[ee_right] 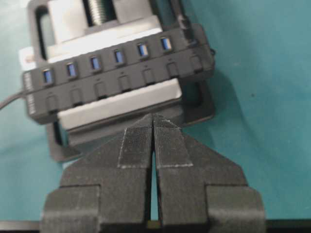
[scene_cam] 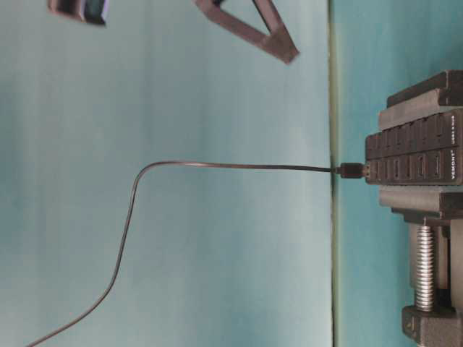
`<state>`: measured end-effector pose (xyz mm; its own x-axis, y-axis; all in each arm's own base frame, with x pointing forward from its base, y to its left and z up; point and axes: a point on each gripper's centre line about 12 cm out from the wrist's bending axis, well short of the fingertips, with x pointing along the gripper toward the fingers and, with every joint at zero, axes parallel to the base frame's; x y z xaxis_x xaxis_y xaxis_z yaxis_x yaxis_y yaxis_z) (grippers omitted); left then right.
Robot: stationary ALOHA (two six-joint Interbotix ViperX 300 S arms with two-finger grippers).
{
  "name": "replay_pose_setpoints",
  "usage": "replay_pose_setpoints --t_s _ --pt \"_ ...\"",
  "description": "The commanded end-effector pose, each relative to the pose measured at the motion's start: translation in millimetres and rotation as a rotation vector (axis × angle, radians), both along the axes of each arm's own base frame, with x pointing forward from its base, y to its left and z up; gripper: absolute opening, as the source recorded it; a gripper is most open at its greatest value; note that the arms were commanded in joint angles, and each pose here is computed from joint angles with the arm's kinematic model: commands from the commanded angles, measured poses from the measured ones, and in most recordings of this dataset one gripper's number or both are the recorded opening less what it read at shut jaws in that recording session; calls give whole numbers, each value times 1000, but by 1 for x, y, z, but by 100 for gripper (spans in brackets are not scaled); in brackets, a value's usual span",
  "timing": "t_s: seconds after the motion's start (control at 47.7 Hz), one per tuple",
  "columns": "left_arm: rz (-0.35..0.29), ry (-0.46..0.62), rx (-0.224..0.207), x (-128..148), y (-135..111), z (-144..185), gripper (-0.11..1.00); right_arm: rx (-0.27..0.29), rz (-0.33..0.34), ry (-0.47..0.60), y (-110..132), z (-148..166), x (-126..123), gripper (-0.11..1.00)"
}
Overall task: Insert the USB into the second port from the front of the fixed hub.
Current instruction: 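Move the right gripper over the USB plug at the hub's front port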
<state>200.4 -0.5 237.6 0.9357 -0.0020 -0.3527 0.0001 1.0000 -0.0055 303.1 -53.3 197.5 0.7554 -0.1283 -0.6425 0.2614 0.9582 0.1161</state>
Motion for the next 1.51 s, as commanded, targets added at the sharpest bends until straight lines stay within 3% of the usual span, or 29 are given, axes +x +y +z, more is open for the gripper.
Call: replay_pose_setpoints --t_s 0.0,0.272,1.026,1.487 --pt "-2 14 2 4 0 8 0 -5 -6 -13 -4 7 10 -1" --pt "1 55 0 4 0 7 0 -14 -4 65 -13 -4 28 -1" --pt "1 55 0 2 0 5 0 -120 64 110 -32 -13 65 -1" --pt "1 60 0 3 0 4 0 -124 60 129 -41 -22 77 -1"
